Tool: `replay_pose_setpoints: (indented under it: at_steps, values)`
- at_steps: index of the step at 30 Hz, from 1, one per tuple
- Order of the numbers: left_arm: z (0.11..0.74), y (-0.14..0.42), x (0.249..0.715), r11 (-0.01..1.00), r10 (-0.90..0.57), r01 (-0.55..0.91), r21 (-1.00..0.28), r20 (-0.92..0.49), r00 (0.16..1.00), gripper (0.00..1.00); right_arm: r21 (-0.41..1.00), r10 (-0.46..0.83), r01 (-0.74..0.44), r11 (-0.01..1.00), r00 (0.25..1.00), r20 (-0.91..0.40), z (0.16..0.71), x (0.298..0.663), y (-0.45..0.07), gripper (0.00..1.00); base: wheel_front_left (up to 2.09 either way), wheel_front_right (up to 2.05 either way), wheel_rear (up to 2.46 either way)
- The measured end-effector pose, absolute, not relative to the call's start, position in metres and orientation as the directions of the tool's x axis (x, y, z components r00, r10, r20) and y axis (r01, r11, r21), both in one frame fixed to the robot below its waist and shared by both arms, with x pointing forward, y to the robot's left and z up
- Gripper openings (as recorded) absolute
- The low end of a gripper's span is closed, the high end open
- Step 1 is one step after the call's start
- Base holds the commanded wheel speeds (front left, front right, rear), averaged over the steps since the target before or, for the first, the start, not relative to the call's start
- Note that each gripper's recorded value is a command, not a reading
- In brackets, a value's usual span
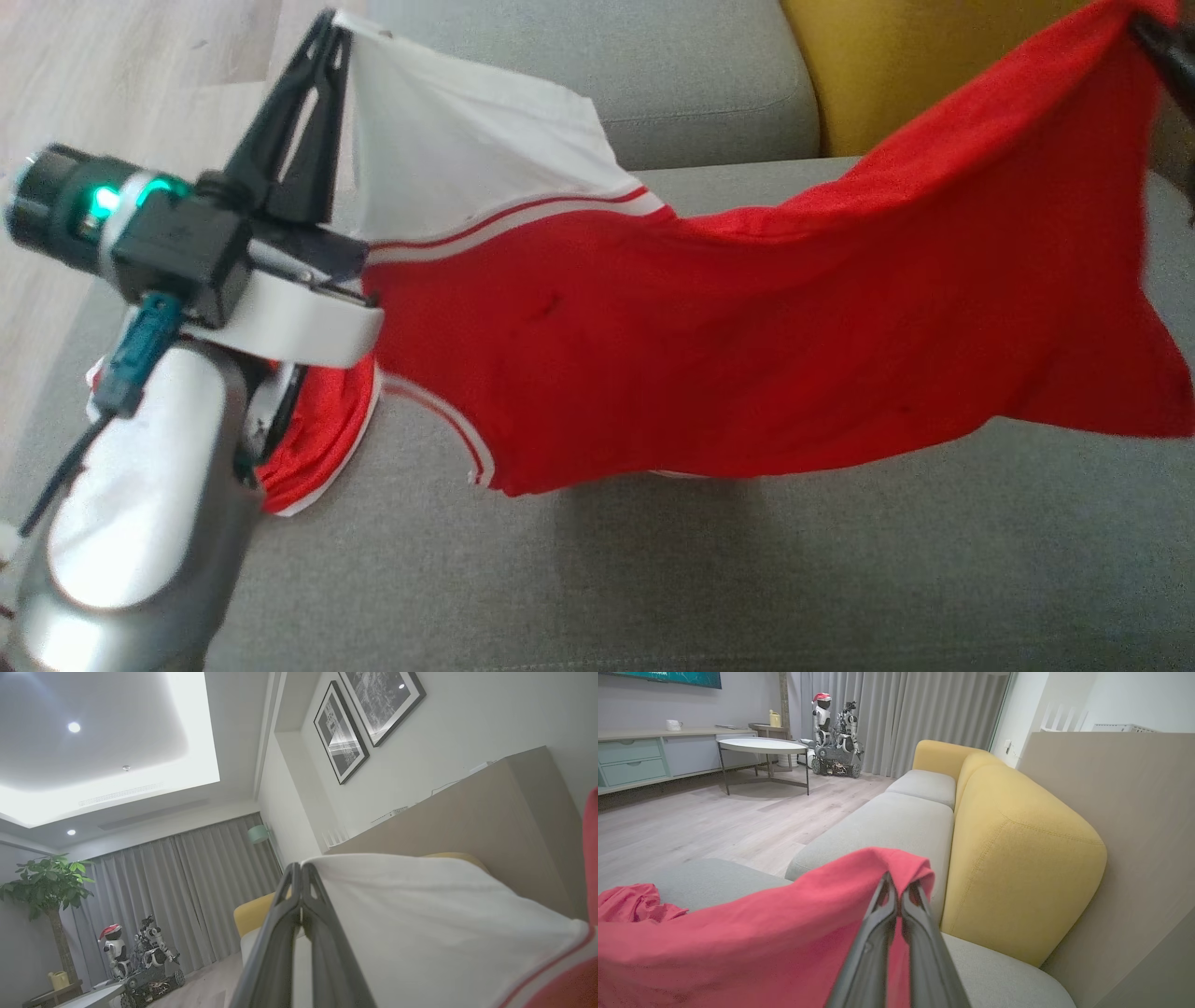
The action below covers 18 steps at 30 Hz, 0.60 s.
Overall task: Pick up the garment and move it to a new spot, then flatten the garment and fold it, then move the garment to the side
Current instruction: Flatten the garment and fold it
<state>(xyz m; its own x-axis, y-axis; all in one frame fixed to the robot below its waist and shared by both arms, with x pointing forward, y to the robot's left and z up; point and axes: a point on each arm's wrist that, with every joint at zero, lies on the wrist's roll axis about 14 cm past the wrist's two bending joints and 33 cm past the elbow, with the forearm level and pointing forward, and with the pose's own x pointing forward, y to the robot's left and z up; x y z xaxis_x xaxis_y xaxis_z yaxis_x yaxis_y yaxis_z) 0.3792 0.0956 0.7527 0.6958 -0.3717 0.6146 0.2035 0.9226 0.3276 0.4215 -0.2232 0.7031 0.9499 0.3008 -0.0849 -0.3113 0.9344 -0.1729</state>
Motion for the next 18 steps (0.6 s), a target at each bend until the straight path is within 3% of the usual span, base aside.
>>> replay_pose_setpoints:
  at_steps: [10, 14, 18]
  values:
    - [0.755, 0.087, 0.401, 0.900, -0.420, 0.267, 0.345, 0.523, 0.742, 0.00, -0.042, 0.291, -0.301, 0.953, 0.943, -0.161, 0.684, 0.418, -0.233, 0.00, 0.00, 0.00, 0.00]
    - [0.752, 0.086, 0.440, 0.894, -0.433, 0.298, 0.335, 0.471, 0.769, 0.00, 0.019, 0.303, -0.306, 0.952, 0.932, -0.199, 0.668, 0.440, -0.223, 0.00, 0.00, 0.00, 0.00]
    - [0.768, 0.090, 0.479, 0.903, -0.416, 0.288, 0.318, 0.481, 0.772, 0.00, 0.030, 0.309, -0.308, 0.951, 0.940, -0.144, 0.685, 0.475, -0.212, 0.00, 0.00, 0.00, 0.00]
